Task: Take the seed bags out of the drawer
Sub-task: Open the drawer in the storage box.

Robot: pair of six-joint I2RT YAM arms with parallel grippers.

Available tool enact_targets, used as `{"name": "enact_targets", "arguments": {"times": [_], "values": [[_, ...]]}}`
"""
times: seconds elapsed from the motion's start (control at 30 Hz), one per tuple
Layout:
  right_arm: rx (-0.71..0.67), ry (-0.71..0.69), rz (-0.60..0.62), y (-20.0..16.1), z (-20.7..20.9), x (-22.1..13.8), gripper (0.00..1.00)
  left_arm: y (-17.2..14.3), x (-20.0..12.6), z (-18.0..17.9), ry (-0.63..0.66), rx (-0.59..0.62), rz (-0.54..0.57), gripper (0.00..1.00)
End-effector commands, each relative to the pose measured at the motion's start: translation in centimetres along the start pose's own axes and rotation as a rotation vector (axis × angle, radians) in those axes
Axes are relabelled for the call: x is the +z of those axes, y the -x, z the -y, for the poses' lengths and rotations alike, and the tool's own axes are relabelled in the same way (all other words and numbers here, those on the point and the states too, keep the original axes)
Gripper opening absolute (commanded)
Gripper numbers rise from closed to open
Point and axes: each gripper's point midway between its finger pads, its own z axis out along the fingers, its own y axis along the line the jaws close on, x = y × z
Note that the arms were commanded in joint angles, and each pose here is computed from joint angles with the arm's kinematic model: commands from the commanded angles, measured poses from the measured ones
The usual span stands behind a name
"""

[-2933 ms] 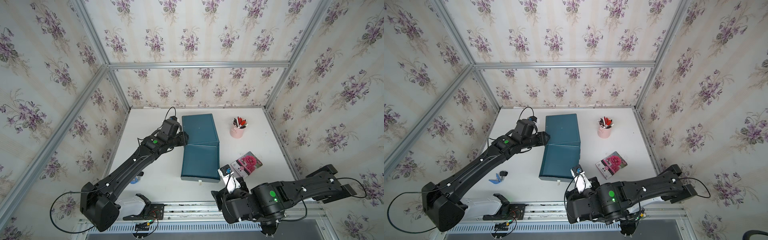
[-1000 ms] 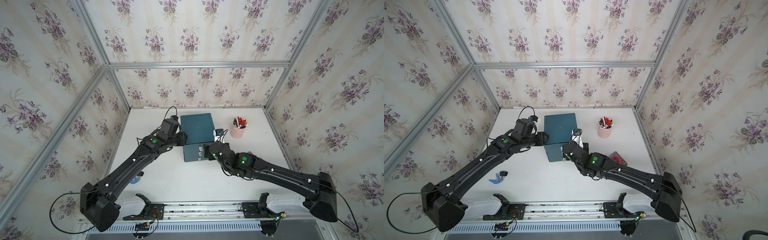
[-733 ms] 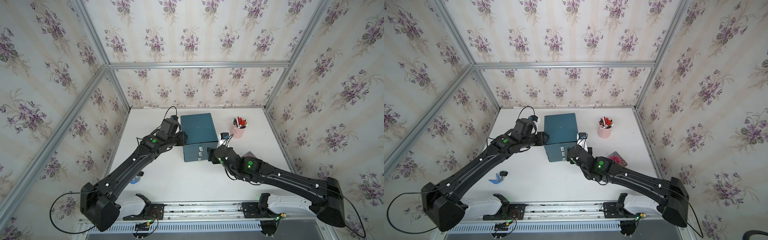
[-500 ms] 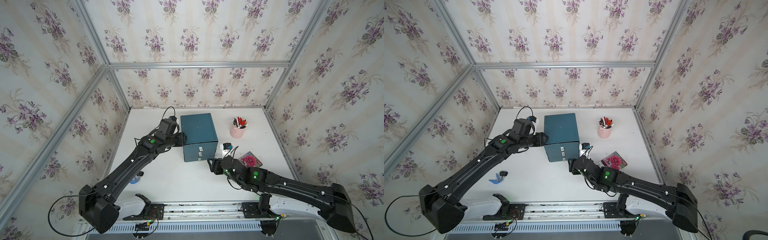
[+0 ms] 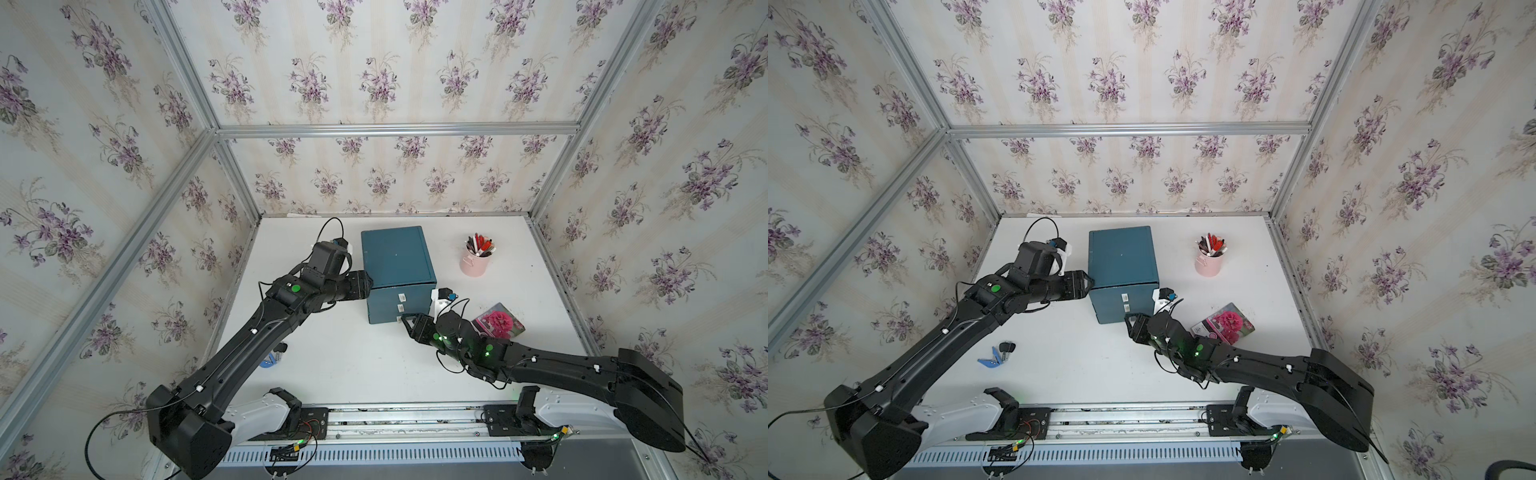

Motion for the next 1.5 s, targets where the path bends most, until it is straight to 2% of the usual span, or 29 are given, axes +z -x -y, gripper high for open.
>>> {"name": "enact_targets", "arguments": {"times": [0.0,0.43,0.87,1.03,1.27,1.37,1.47], "values": [[0.074,0.071,0.023,0.8,-0.8,0.4,0.51,-0.7,0.2,0.1,-0.014,-0.008,-0.034,0.74],[0.116,0.129,0.052,1.4,-0.7,2.0,0.46,0.3,0.8,0.0,-0.027,-0.043,-0.015,0.77],[0.112,0.186,0.033,0.9,-1.8,3.4,0.43,-1.3,2.0,-1.2,-0.004,-0.025,-0.074,0.76],[0.113,0.194,0.031,0.9,-2.0,3.8,0.43,-1.9,2.5,-1.4,-0.007,-0.019,-0.101,0.7],[0.128,0.225,0.045,1.2,-3.0,4.8,0.4,-2.3,2.7,-1.6,-0.002,-0.004,-0.116,0.67],[0.131,0.246,0.042,1.1,-3.4,4.9,0.35,-2.4,2.8,-1.6,-0.002,0.004,-0.122,0.66],[0.149,0.25,0.068,1.0,-2.7,4.4,0.36,-2.6,3.0,-1.6,-0.005,0.008,-0.135,0.64]]}}
